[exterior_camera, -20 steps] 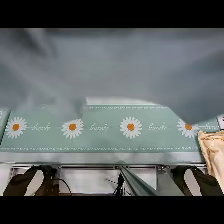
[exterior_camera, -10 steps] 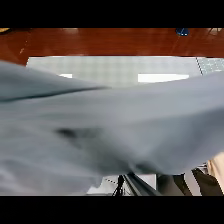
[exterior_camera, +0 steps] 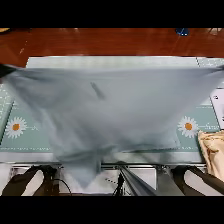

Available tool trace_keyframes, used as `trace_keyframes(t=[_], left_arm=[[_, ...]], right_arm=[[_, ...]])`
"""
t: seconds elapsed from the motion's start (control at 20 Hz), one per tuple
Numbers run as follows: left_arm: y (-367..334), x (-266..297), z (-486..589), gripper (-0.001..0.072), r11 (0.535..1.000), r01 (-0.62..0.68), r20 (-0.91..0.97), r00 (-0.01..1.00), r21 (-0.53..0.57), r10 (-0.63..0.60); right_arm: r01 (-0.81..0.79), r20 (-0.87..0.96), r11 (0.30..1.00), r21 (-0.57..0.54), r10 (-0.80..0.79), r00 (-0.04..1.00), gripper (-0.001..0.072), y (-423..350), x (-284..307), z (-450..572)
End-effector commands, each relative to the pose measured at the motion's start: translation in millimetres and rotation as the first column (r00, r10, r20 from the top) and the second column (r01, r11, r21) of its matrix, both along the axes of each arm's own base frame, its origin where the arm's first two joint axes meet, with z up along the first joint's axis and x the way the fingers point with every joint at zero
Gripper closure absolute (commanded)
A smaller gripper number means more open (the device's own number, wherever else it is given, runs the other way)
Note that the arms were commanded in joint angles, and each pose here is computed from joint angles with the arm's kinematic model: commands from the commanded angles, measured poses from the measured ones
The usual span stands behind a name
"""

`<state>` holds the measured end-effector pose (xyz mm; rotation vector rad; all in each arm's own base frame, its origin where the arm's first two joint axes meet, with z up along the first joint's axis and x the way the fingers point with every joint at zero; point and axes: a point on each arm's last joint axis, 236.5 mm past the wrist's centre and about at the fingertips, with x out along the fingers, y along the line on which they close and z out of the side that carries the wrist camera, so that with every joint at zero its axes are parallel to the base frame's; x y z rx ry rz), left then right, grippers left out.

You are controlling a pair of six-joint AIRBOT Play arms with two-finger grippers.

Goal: Fold the shirts.

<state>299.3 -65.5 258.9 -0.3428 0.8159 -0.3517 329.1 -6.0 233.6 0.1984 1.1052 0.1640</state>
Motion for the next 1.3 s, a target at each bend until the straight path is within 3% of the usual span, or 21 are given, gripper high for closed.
trace_keyframes(t=[0.0, 0.1, 0.25, 0.5, 0.65, 1.1, 1.25], left_arm=[[4.3, 78.2, -67.2, 0.069, 1.0, 0.012, -0.054, 0.998, -0.028, -0.014], [8.3, 111.6, -101.8, 0.0689, 0.999, -0.009, -0.098, 0.995, -0.041, 0.005], [11.7, 152.2, -145.0, 0.0689, 0.997, -0.054, -0.127, 0.991, -0.05, 0.048], [32.6, 217.4, -164.7, 0.0689, 0.982, -0.188, 0.016, 0.982, -0.034, 0.189], [24.0, 231.5, -187.3, 0.0689, 0.981, -0.193, 0.01, 0.981, -0.028, 0.194], [3.9, 230.4, -252.2, 0.0689, 0.989, -0.149, -0.126, 0.981, -0.016, 0.146], [-7.0, 201.8, -248.6, 0.0689, 1.0, -0.009, -0.178, 0.984, 0.011, 0.011]], right_arm=[[-0.058, -0.047, 0.998, -0.027, 0.056, 0.997, 0.0686, 21.8, 81.7, -67.0], [-0.029, 0.09, 0.998, -0.058, 0.034, 0.995, 0.0686, 28.2, 139.2, -78.0], [0.07, 0.262, 0.998, -0.001, -0.067, 0.963, 0.0686, 34.2, 203.4, -79.5], [0.18, 0.336, 0.98, 0.083, -0.198, 0.921, 0.0686, 23.5, 256.6, -106.2], [0.183, 0.265, 0.976, 0.116, -0.208, 0.942, 0.0686, 31.0, 265.4, -146.7], [0.177, 0.114, 0.982, 0.065, -0.183, 0.976, 0.0686, 29.0, 256.3, -210.9], [0.114, 0.03, 0.993, 0.03, -0.115, 0.993, 0.0686, 31.6, 228.3, -207.9]])
